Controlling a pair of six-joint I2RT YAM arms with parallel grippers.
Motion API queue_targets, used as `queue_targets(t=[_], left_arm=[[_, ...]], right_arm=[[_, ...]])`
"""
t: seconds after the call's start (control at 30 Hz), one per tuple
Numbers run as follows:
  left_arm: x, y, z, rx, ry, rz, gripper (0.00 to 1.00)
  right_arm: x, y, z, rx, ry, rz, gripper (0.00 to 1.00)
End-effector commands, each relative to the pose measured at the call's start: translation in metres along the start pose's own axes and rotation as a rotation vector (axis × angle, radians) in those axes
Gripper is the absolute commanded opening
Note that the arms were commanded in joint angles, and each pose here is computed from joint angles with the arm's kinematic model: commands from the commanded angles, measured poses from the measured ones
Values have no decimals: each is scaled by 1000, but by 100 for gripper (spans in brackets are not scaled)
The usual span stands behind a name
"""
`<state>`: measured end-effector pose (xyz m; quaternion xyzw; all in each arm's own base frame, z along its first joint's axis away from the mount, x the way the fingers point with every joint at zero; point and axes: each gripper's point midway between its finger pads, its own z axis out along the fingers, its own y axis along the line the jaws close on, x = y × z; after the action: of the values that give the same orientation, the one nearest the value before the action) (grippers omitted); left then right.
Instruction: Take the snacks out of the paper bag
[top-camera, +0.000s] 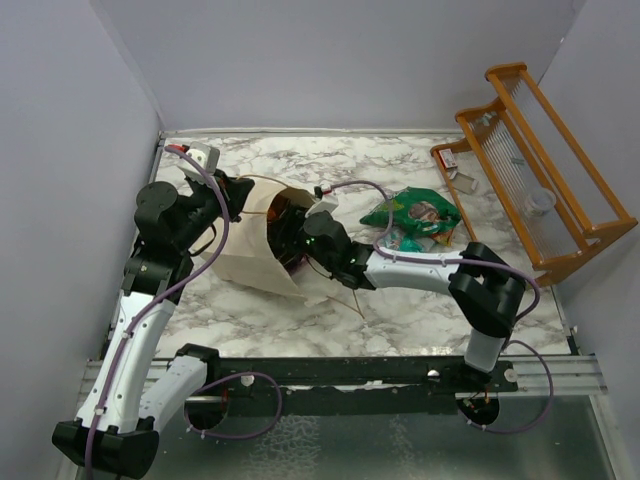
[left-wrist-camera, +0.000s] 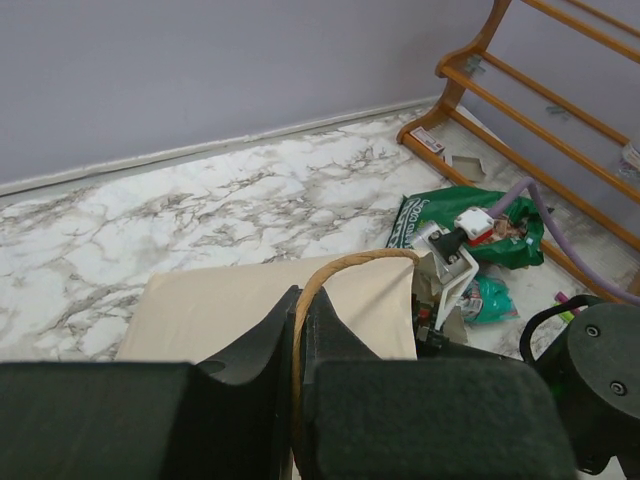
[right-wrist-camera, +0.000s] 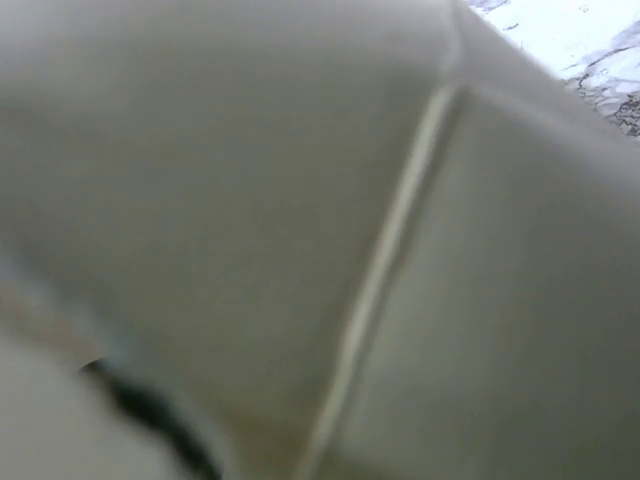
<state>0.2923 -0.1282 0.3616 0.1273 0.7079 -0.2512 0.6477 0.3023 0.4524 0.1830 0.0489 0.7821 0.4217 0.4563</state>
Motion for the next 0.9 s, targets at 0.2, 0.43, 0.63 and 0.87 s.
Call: queue_targets(t=[0.2, 0.43, 0.63, 0.87], left_arm=[[-15, 0, -5, -16, -39, 13, 0], [-13, 1, -9, -28, -41, 14, 0], [-12, 5, -10, -49, -52, 9, 0], [-14, 11, -8, -84, -68, 9, 0]], right_arm=[[0, -7, 31, 83, -59, 29, 47], [1, 3, 23, 29, -36, 46, 20], [-21, 27, -4, -77, -64, 23, 1], [-40, 51, -34, -192, -71, -14, 1]])
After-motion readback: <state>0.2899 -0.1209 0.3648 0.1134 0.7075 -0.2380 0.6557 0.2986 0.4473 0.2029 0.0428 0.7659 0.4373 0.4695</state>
